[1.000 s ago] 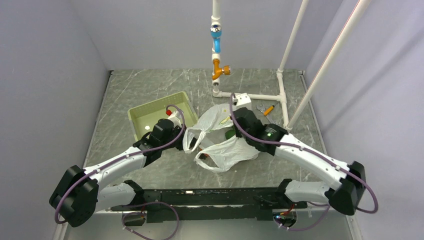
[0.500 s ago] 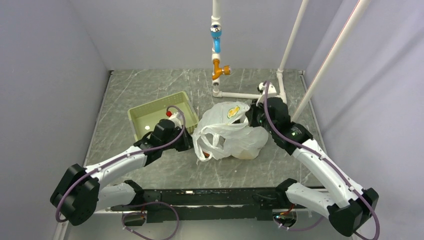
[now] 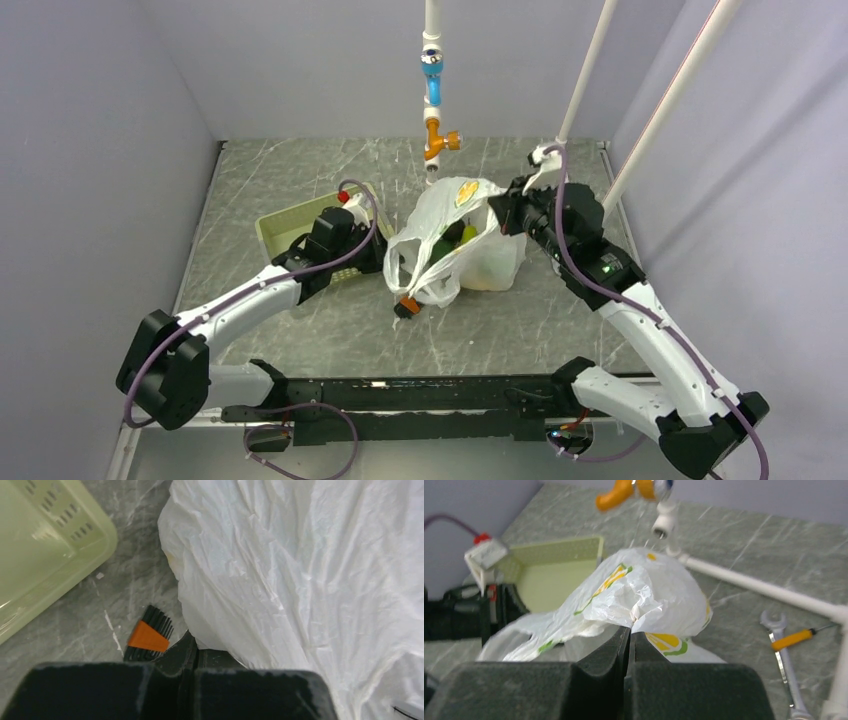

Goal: Take the fake fruits out of the plastic bag
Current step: Adjust the plastic bag at the center of the board.

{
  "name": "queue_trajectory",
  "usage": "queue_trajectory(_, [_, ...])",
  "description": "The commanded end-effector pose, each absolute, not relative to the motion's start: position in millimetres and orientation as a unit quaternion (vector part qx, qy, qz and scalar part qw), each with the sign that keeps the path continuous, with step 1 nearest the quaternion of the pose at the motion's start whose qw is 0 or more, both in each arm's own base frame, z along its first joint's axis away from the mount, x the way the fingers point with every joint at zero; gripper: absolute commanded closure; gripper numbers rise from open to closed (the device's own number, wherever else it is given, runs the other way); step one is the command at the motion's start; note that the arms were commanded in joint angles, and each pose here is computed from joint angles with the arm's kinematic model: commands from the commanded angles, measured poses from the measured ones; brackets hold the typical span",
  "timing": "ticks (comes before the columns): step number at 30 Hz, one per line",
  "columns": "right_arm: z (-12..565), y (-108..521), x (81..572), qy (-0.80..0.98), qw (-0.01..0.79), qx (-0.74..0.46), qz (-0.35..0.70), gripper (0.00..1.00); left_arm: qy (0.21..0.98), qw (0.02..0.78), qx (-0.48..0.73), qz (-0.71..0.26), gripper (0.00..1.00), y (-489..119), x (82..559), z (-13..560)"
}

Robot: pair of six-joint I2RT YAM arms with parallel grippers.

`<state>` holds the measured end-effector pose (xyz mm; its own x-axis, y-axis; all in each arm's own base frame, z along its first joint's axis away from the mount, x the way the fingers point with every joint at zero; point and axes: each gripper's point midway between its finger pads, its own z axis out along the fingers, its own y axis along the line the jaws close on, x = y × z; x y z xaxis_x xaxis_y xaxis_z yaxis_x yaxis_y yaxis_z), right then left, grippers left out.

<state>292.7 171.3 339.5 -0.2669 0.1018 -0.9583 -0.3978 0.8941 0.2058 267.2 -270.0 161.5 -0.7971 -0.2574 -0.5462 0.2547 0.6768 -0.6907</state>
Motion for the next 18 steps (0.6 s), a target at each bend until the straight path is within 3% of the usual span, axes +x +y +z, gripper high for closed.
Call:
queue_trajectory(1, [293,197,270,0.766,0.558,-0.155,0.278,1.00,0.873,0.292,0.008,-0.390,0.97,-261,256,135])
queue_trajectory(4, [252,197,254,0.783,0.526,-0.147,0.297,0.98,0.872,0.281,0.034,-0.401,0.77,-259,240,131])
queue_trajectory(7, [228,192,242,0.798,0.506,-0.141,0.297,0.86,0.858,0.279,0.062,-0.427,0.56,-256,219,145])
queue_trajectory(9, [221,188,237,0.803,0.500,-0.139,0.293,0.76,0.845,0.281,0.081,-0.447,0.47,-255,204,159])
queue_trajectory(13, [215,184,229,0.816,0.480,-0.144,0.286,0.49,0.828,0.284,0.110,-0.471,0.38,-250,177,180])
queue_trajectory(18, [210,177,224,0.846,0.445,-0.133,0.263,0.21,0.815,0.296,0.110,-0.486,0.36,-250,157,193])
